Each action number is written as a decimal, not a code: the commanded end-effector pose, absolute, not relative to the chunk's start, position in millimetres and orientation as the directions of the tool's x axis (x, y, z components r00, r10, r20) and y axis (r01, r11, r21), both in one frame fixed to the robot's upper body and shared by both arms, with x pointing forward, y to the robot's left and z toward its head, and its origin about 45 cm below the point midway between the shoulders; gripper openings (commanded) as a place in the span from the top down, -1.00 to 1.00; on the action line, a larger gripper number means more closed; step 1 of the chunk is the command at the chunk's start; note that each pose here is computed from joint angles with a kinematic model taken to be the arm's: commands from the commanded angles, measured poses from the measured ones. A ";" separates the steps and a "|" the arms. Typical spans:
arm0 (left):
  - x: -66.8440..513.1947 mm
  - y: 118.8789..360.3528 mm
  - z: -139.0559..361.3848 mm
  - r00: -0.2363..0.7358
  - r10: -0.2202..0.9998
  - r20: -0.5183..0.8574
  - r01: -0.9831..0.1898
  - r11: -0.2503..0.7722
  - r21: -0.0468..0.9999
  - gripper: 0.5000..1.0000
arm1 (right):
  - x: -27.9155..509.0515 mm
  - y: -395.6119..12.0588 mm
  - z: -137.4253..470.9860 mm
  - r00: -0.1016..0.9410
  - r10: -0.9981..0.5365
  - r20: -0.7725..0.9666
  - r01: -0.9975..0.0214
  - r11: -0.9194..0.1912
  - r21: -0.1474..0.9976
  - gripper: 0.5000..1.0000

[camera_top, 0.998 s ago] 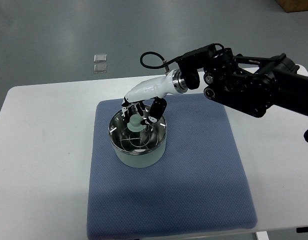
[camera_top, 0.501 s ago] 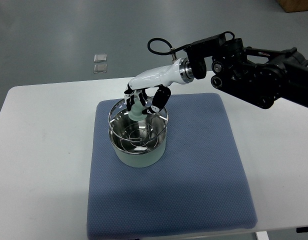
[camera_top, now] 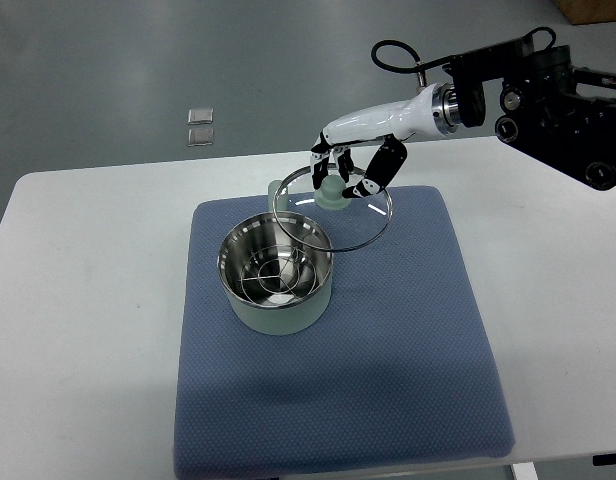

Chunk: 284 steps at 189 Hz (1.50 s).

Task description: Open lid and place right of pot

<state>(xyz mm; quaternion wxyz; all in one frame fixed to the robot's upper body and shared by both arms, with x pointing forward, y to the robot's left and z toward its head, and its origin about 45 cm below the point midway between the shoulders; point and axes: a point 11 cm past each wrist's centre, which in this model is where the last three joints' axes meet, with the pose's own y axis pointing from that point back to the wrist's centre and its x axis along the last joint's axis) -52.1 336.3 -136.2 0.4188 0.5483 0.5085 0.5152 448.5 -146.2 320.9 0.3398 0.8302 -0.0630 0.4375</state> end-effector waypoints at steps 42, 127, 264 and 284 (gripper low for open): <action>-52.0 336.3 -136.2 -0.048 0.989 0.139 0.126 -0.132 0.983 -1.00 | 443.5 -195.3 285.2 0.671 0.131 0.730 -0.437 -0.725 0.532 1.00; -52.0 336.3 -136.2 -0.048 0.989 0.139 0.126 -0.132 0.983 -1.00 | 435.8 -212.4 242.8 0.708 0.082 0.701 -0.457 -0.703 0.544 1.00; -52.0 336.3 -136.2 -0.048 0.989 0.139 0.126 -0.132 0.983 -1.00 | 446.1 -237.1 234.0 0.715 0.041 0.698 -0.505 -0.660 0.556 0.88; -52.0 336.3 -136.2 -0.048 0.989 0.139 0.126 -0.132 0.983 -1.00 | 447.7 -238.1 234.0 0.702 0.030 0.712 -0.522 -0.658 0.543 -0.23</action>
